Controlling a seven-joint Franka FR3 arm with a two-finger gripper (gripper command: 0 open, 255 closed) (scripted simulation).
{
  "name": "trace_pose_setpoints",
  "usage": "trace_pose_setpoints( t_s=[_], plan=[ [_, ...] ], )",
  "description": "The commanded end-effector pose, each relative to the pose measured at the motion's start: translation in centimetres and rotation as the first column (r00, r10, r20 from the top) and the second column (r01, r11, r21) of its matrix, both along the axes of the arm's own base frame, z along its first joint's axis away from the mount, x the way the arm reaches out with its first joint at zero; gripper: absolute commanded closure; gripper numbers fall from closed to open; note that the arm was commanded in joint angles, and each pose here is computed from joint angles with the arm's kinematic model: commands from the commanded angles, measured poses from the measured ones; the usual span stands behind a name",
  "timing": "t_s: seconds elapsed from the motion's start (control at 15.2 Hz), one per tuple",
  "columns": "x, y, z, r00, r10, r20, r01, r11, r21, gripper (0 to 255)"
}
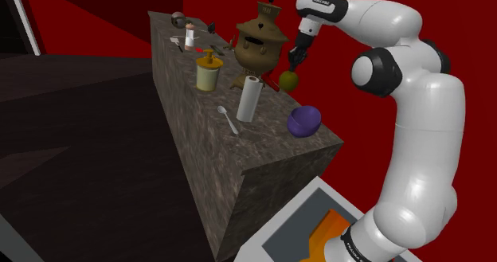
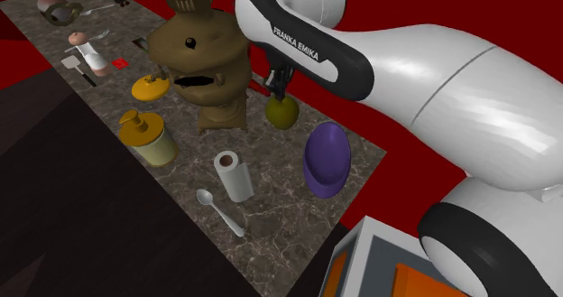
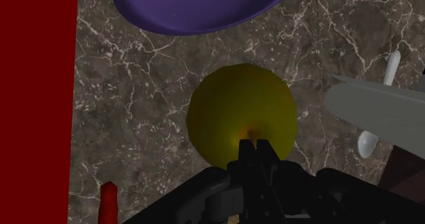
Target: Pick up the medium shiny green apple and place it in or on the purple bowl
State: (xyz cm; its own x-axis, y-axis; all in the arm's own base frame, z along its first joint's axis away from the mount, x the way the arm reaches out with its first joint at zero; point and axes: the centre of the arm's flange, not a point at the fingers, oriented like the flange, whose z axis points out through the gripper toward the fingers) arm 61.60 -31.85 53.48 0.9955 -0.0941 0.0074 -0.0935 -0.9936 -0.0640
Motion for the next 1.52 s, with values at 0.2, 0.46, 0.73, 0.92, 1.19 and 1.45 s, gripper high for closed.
trace_pose_setpoints(
  t_s=[0.2, 0.46, 0.73, 0.92, 1.19, 1.45],
  plan=[
    [-0.1, 0.0, 2.8, 1.000, 0.000, 0.000, 0.000, 1.000, 0.000, 255],
    [-3.8, 0.1, 4.6, 1.000, 0.000, 0.000, 0.000, 1.000, 0.000, 255],
    [-8.6, 0.3, 6.6, 1.000, 0.000, 0.000, 0.000, 1.000, 0.000, 255],
    [-12.3, 0.4, 8.1, 1.000, 0.000, 0.000, 0.000, 1.000, 0.000, 255],
    [-16.7, 0.6, 9.9, 1.000, 0.000, 0.000, 0.000, 1.000, 0.000, 255],
    [-16.7, 0.6, 7.8, 1.000, 0.000, 0.000, 0.000, 1.000, 0.000, 255]
  ],
)
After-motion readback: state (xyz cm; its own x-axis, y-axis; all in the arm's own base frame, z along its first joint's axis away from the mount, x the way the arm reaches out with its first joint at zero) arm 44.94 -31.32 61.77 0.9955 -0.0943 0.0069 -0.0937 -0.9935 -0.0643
